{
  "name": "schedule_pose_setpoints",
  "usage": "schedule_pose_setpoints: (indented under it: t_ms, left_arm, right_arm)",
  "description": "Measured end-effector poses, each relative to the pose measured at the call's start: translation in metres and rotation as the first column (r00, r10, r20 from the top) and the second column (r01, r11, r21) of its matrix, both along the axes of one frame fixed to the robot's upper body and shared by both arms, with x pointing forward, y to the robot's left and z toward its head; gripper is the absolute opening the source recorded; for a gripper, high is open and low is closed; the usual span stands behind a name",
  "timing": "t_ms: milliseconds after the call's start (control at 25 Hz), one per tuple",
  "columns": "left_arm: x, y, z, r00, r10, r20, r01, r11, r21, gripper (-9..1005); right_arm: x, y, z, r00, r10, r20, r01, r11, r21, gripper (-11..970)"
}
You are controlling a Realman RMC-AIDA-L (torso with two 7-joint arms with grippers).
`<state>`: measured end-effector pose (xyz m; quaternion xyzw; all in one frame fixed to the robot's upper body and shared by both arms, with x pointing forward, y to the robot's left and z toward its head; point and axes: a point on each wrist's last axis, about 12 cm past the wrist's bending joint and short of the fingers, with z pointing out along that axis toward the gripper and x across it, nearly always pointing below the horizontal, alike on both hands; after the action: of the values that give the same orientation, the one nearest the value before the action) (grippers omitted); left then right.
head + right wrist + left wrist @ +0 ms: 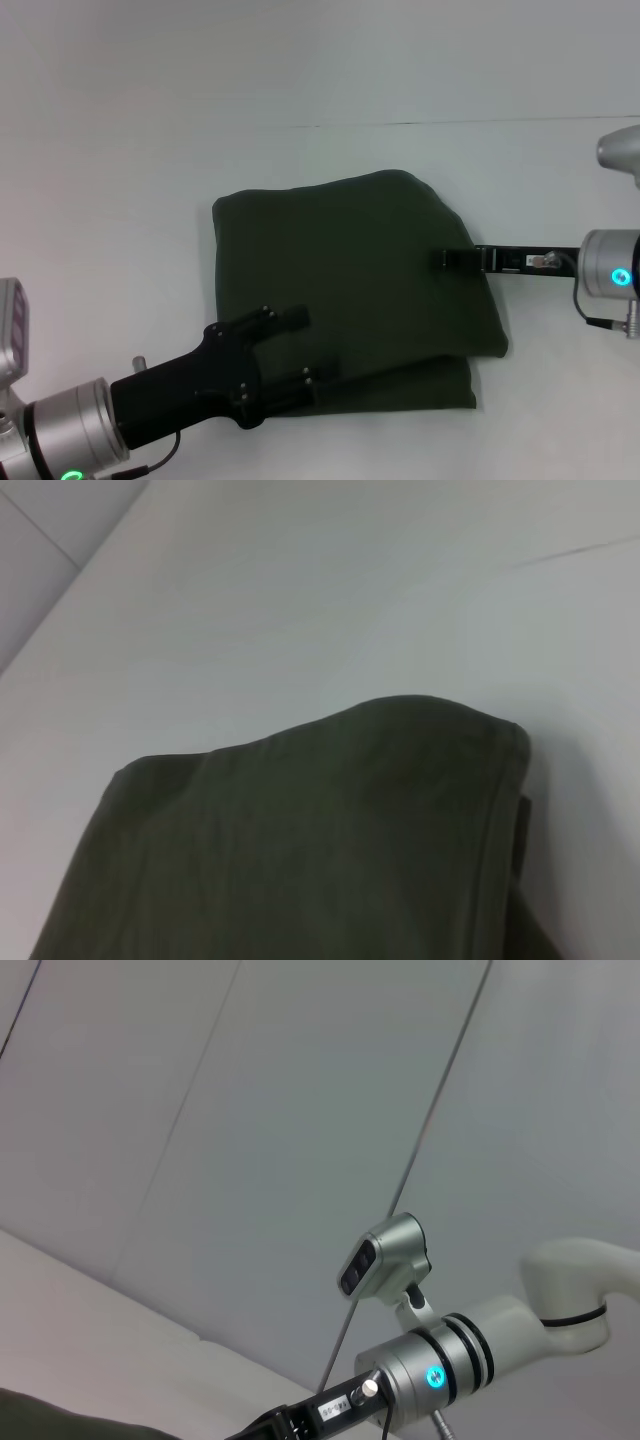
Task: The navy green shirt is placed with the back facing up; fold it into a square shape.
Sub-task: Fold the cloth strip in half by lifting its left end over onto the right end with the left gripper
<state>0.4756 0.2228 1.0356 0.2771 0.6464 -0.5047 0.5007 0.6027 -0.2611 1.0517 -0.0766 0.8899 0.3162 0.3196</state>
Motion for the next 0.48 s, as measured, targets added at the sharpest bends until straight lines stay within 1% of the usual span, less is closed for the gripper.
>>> schedule_pose_setpoints:
  t_ms: [160, 480]
  left_arm:
    - [0.002, 0.000, 0.001, 1.000, 0.001, 0.005, -0.001, 1.000, 0.006, 784]
    - [0.003, 0.000, 0.001, 1.000, 0.001, 0.009, -0.001, 1.000, 0.011, 783]
  right_arm:
    - [0.000, 0.011, -0.003, 1.000, -0.001, 0.005, 0.001, 1.000, -0.002, 684]
    - [0.000, 0.016, -0.005, 1.000, 0.002, 0.002, -0.002, 1.000, 0.003, 671]
